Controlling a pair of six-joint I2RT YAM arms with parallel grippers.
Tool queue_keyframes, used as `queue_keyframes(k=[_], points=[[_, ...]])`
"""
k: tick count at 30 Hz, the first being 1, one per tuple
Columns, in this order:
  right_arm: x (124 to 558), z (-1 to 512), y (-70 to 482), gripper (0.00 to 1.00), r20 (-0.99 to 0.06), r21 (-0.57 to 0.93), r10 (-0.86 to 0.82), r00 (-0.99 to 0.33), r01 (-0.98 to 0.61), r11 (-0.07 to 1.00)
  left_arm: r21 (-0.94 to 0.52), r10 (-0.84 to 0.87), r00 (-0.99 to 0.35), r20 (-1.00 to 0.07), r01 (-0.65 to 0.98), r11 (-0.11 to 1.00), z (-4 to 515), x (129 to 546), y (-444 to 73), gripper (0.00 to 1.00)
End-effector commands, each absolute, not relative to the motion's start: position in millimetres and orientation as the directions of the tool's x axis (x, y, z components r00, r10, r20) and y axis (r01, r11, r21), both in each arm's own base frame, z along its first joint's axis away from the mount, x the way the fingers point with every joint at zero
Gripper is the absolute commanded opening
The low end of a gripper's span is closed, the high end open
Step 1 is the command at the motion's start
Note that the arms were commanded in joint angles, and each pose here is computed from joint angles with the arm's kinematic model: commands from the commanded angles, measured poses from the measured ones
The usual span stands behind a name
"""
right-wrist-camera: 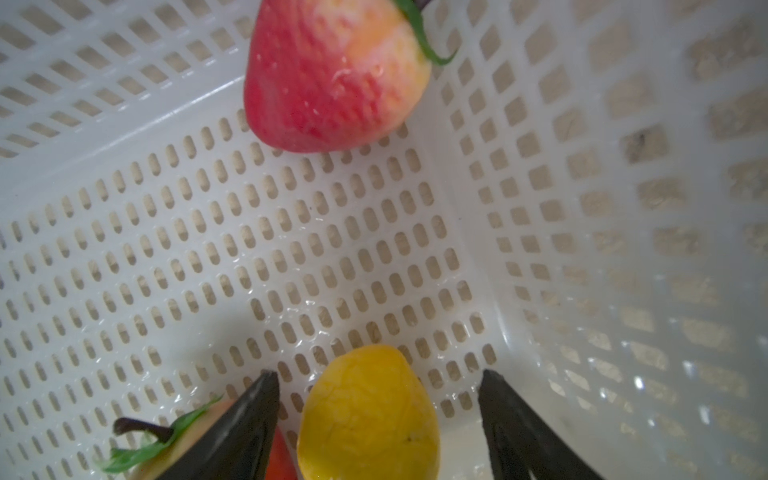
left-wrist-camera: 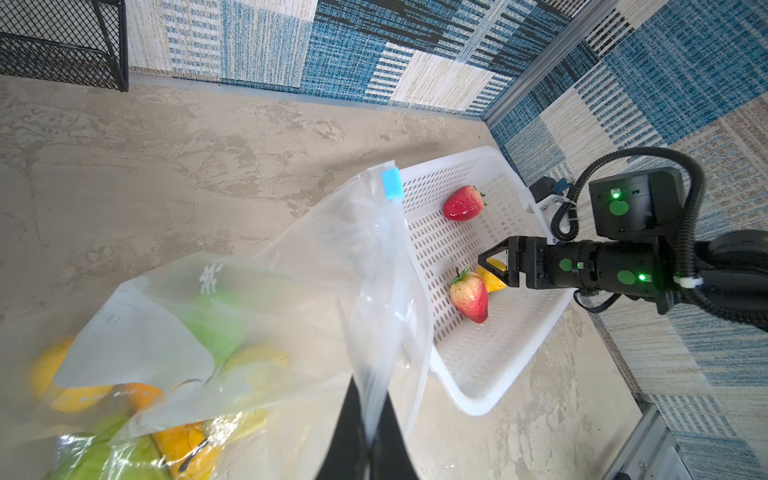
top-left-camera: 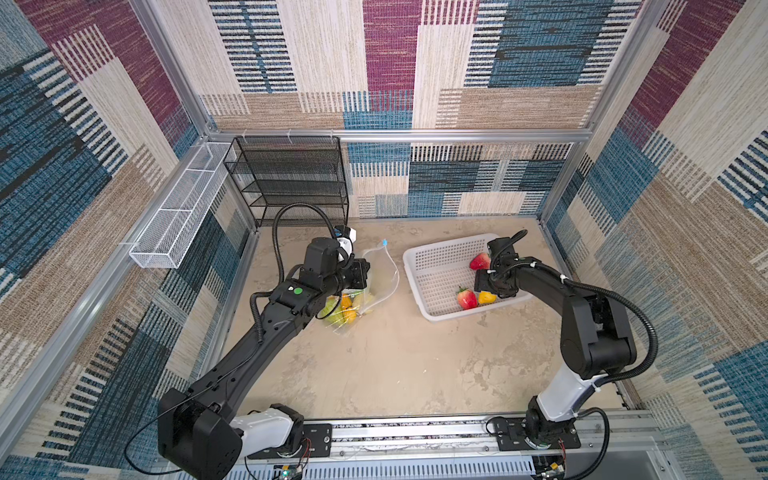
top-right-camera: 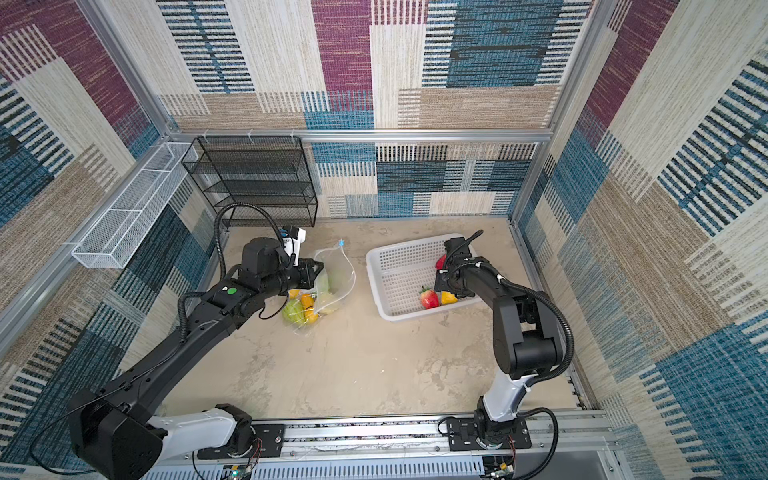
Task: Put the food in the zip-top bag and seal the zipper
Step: 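Lower the right gripper and grasp the small yellow fruit in the basket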
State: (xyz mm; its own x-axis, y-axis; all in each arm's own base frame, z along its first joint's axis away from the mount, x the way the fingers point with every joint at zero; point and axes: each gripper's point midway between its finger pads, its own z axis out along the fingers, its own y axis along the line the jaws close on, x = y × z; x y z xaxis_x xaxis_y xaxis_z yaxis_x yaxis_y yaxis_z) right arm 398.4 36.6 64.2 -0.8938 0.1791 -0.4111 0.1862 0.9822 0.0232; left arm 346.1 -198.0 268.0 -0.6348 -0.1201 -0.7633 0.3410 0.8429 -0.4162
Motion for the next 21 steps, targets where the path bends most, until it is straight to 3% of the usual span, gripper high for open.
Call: queue_keyframes(k=[1, 7, 13, 21], points=[[390.1, 54.6, 40.7, 0.76, -0.372, 0.04, 0.185, -0.91, 0.183, 0.982, -0.392, -0.11, -0.608, -0.787, 0.354, 0.849, 273.4, 347.9, -196.4, 0.0], [387.0, 46.6, 63.5, 0.75, -0.344, 0.165, 0.193, -0.919, 0.143, 0.976, -0.392, -0.111, -0.607, -0.787, 0.353, 0.85, 273.3, 348.1, -196.2, 0.0], [403.7, 60.3, 82.1, 0.7, -0.381, 0.276, 0.218, -0.898, 0.114, 0.954, -0.393, -0.115, -0.605, -0.788, 0.351, 0.85, 274.3, 348.2, -196.0, 0.0], [408.1, 45.6, 76.3, 0.67, -0.372, 0.241, 0.224, -0.901, 0.139, 0.961, -0.389, -0.114, -0.599, -0.792, 0.351, 0.852, 276.0, 347.3, -194.3, 0.0]])
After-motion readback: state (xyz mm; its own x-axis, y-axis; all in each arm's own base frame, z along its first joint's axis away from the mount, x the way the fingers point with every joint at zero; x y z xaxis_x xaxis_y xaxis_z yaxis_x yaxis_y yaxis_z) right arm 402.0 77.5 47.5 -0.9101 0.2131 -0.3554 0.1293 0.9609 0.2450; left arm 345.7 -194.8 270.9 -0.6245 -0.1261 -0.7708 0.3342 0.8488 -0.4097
